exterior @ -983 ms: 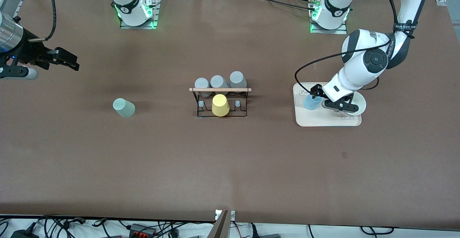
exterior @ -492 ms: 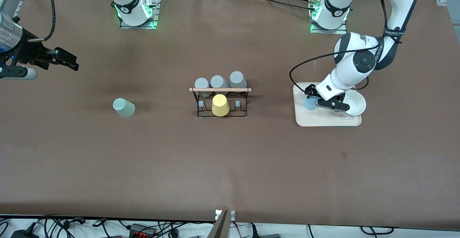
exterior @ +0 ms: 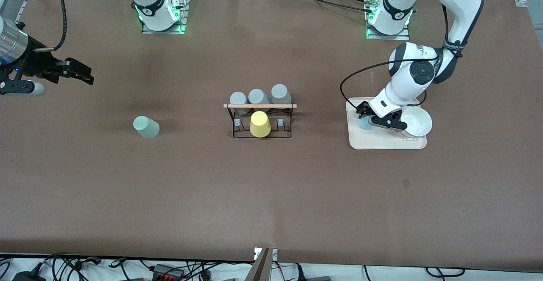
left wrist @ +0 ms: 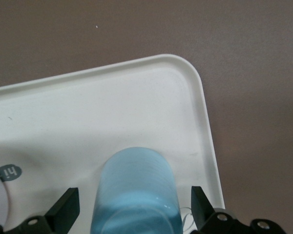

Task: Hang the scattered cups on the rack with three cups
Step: 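Reach the left gripper down to the light blue cup and grasp it, then carry the light blue cup with the left gripper to the rack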

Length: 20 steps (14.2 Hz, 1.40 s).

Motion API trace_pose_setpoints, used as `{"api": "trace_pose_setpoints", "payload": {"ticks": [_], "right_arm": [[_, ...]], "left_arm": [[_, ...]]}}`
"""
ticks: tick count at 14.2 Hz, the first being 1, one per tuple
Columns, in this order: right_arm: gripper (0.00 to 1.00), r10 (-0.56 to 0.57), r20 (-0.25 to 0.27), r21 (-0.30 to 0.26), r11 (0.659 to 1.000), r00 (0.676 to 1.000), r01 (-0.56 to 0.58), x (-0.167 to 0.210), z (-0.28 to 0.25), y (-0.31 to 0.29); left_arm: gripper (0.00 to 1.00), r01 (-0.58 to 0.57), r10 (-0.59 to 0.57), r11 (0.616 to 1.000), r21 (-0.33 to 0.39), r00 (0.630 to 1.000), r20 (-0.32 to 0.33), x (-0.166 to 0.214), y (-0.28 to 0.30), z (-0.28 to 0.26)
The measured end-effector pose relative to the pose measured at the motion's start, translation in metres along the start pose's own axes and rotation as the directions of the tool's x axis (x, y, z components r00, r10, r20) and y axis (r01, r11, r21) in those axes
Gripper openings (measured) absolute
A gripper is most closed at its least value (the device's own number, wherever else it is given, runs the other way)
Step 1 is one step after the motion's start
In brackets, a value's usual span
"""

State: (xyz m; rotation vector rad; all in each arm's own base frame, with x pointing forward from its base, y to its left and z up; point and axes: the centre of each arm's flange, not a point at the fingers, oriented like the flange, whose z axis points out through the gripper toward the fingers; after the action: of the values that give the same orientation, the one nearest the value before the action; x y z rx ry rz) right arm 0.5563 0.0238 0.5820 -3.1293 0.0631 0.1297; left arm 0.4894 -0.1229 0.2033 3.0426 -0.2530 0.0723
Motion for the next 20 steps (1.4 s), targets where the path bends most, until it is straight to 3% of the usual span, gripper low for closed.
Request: {"api": "trace_pose_setpoints", "payload": {"ticks": [2,4,5,15,20], "right_arm": [[1.00,0.000,0.000,0.000,1.000,1.000,0.000,0.000,0.000,0.000],[1.00,0.001,0.000,0.000,1.000,1.000,-0.001,0.000,0.000,0.000],[1.00,0.001,0.000,0.000,1.000,1.000,-0.001,0.000,0.000,0.000],[1.00,0.002,0.008,-0.001,1.000,1.000,-0.002,-0.001,0.001,0.001],[1.00,0.002,0.010,-0.001,1.000,1.000,-0.002,-0.001,0.001,0.001]], "left_arm": [[0.95,-0.006,0.006,1.000,0.001,1.000,-0.005,-0.002,0.000,0.003],[0.73,-0.009,0.009,1.000,0.002,1.000,-0.010,-0.001,0.000,0.002],[0.70,-0.009,0.009,1.000,0.003,1.000,-0.013,0.000,-0.001,0.000],[0.70,-0.005,0.006,1.000,0.010,0.998,-0.064,0.018,-0.003,-0.030],[0.70,-0.014,0.013,1.000,0.026,0.998,0.067,0.073,0.006,-0.135]]}}
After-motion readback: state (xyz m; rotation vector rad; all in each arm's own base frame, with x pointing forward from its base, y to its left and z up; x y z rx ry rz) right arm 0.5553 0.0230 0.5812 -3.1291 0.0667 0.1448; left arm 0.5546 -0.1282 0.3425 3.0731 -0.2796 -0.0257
